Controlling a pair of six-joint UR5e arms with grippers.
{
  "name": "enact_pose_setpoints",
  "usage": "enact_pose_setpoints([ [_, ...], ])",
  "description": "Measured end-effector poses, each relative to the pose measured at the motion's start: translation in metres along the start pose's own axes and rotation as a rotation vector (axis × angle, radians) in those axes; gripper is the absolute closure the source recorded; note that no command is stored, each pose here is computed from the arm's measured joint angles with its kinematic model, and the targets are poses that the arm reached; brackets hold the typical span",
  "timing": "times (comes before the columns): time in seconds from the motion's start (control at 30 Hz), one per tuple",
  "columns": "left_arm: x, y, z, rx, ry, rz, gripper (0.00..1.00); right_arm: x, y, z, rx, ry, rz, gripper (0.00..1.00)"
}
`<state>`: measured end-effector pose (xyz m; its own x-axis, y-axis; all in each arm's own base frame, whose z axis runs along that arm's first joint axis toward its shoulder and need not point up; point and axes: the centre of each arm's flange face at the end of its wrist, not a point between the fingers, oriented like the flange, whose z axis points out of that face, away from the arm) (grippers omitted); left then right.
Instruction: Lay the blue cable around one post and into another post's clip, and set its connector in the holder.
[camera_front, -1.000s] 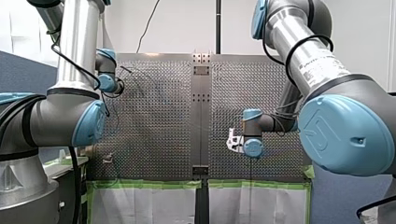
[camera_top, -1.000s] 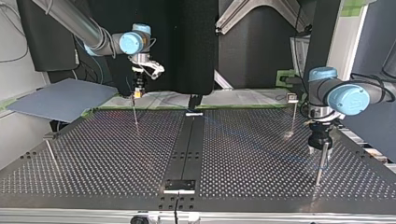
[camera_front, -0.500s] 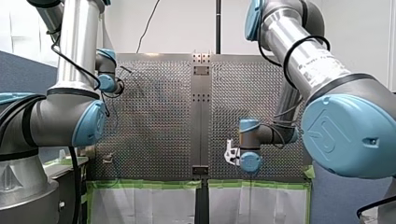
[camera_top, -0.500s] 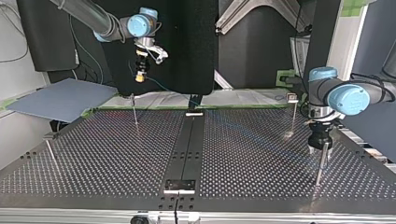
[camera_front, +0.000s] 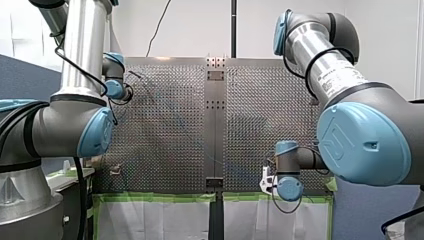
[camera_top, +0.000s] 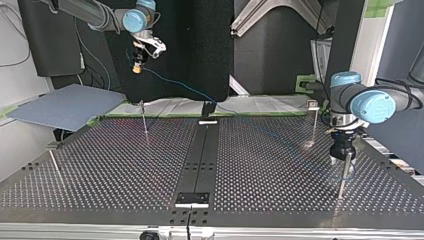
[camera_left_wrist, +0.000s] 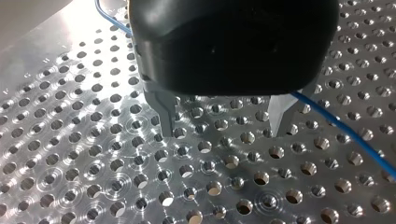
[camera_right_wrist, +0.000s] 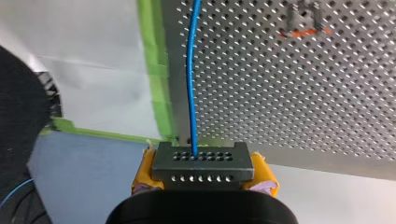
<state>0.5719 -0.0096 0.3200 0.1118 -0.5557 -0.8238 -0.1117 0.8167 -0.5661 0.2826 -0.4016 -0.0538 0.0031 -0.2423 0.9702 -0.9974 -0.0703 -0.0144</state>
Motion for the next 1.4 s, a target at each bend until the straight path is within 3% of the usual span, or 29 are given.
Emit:
enact_pose_setpoints([
  [0.23, 0.000, 0.000, 0.000, 0.000, 0.000, 0.000, 0.00, 0.046, 0.014, 0.030, 0.014, 0.067, 0.044, 1.00],
  [0.47, 0.000, 0.000, 0.000, 0.000, 0.000, 0.000, 0.00, 0.067, 0.021, 0.045, 0.047, 0.103, 0.085, 1.00],
  [0.67, 0.000, 0.000, 0.000, 0.000, 0.000, 0.000, 0.00, 0.063, 0.024, 0.049, 0.075, 0.101, 0.092, 1.00],
  [0.9, 0.000, 0.000, 0.000, 0.000, 0.000, 0.000, 0.00, 0.044, 0.032, 0.051, 0.060, 0.071, 0.096, 1.00],
  [1.07, 0.000, 0.000, 0.000, 0.000, 0.000, 0.000, 0.00, 0.040, 0.040, 0.055, 0.045, 0.076, 0.123, 1.00],
  [1.2, 0.000, 0.000, 0.000, 0.001, 0.000, 0.000, 0.00, 0.036, 0.045, 0.058, 0.038, 0.080, 0.129, 1.00],
  [1.4, 0.001, -0.001, 0.000, 0.002, 0.002, 0.000, 0.00, 0.039, 0.045, 0.063, 0.070, 0.107, 0.138, 1.00],
])
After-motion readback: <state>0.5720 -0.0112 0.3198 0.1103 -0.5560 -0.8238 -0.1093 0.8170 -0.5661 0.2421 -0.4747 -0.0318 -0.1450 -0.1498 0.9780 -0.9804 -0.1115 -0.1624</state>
